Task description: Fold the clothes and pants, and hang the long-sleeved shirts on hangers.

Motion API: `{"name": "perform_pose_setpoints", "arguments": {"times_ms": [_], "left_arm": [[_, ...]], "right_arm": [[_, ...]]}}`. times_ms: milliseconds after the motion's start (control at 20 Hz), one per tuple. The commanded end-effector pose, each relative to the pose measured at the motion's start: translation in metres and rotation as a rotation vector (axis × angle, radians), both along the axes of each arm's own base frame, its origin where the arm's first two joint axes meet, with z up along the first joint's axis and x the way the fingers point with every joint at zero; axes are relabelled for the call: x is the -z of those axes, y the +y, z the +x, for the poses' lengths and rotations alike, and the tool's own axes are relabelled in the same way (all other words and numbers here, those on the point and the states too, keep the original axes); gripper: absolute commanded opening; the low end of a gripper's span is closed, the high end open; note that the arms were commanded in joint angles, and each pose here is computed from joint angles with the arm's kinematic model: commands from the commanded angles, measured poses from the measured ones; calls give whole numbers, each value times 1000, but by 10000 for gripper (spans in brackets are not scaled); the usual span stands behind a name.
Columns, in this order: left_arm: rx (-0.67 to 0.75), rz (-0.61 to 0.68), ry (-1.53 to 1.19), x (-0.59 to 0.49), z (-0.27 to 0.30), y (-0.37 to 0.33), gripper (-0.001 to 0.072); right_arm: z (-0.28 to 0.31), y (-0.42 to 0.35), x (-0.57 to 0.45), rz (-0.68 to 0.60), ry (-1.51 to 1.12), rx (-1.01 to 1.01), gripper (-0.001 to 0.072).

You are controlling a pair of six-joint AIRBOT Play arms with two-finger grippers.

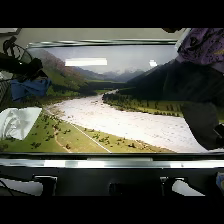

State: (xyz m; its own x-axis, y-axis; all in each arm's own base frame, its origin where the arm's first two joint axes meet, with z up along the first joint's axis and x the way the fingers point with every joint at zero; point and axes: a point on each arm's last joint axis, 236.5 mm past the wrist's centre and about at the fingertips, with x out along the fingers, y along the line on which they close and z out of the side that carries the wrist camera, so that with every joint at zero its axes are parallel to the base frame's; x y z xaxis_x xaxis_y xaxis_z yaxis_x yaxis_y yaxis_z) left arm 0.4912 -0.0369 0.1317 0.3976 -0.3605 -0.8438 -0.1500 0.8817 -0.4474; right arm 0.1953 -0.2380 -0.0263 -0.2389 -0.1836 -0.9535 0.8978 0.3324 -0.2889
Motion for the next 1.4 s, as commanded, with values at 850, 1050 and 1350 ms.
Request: {"name": "perform_pose_setpoints", "arguments": {"times_ms": [850, 1050, 1350], "left_arm": [[-1, 0, -1, 0, 0, 0, 18], [0, 1, -4, -1, 0, 0, 19], [65, 127, -90, -23, -8, 14, 17]], "right_arm": [[-36, -29, 2, -133, 149, -144, 475], [112, -37, -65, -170, -423, -277, 383], [252, 101, -136, -102, -785, -799, 129]]}}
